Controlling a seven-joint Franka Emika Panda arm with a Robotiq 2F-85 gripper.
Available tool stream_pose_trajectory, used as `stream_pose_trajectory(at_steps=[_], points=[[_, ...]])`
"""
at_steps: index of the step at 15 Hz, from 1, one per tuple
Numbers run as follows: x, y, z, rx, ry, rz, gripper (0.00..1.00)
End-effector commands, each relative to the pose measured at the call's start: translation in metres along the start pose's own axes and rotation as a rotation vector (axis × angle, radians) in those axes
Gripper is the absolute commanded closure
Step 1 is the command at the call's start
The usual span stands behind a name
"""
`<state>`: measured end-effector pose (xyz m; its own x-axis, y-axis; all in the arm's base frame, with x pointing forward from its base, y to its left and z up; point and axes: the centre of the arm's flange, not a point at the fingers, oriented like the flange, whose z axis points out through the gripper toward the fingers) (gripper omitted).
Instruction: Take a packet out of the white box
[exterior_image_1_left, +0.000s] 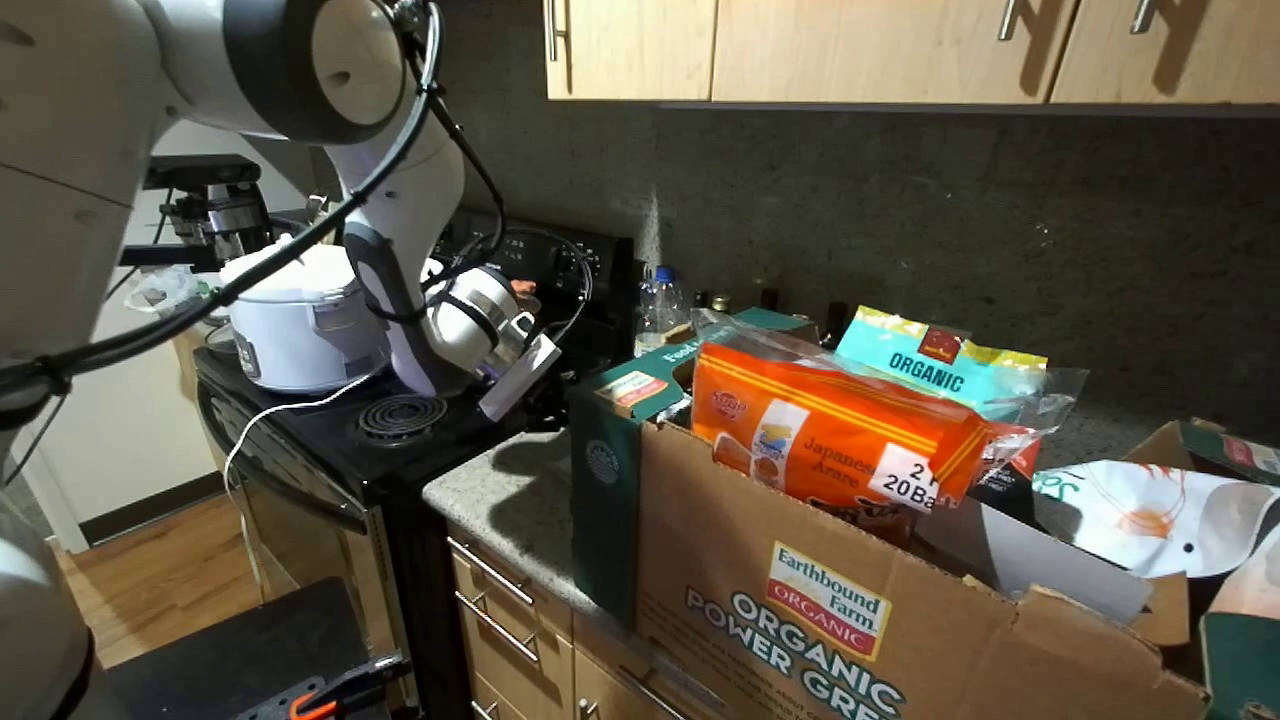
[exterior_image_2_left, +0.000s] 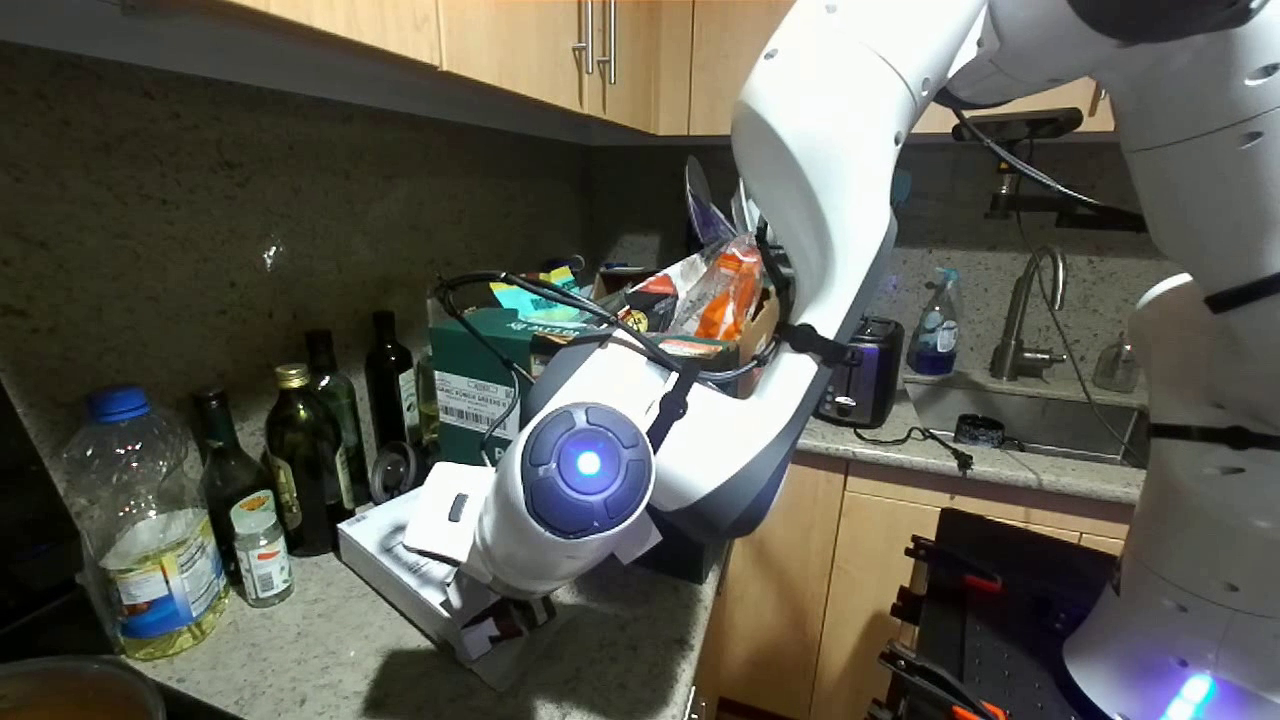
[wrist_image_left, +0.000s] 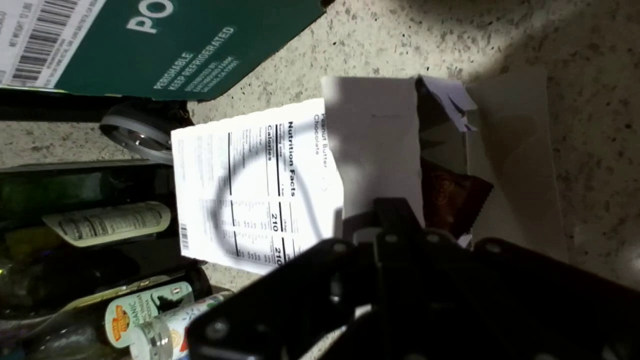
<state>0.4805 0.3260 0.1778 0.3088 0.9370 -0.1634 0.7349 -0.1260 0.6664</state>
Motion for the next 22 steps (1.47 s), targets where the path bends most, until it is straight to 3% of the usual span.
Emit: stream_pose_trajectory(at_steps=[1,18,19,21,22], points=[[0.004,0.002,0.012,0.010,-0.007,-0.017,1.00],[0.015,-0.033,0.035,0.071,0.008,-0.041,0.99],[0.016,-0.034,0.037,0.075,0.006,-0.039,0.82],[0.017,-0.036,0.039,0.079,0.005,-0.040,0.74],[0.017,-0.039,0.041,0.083,0.003,-0.043,0.77]])
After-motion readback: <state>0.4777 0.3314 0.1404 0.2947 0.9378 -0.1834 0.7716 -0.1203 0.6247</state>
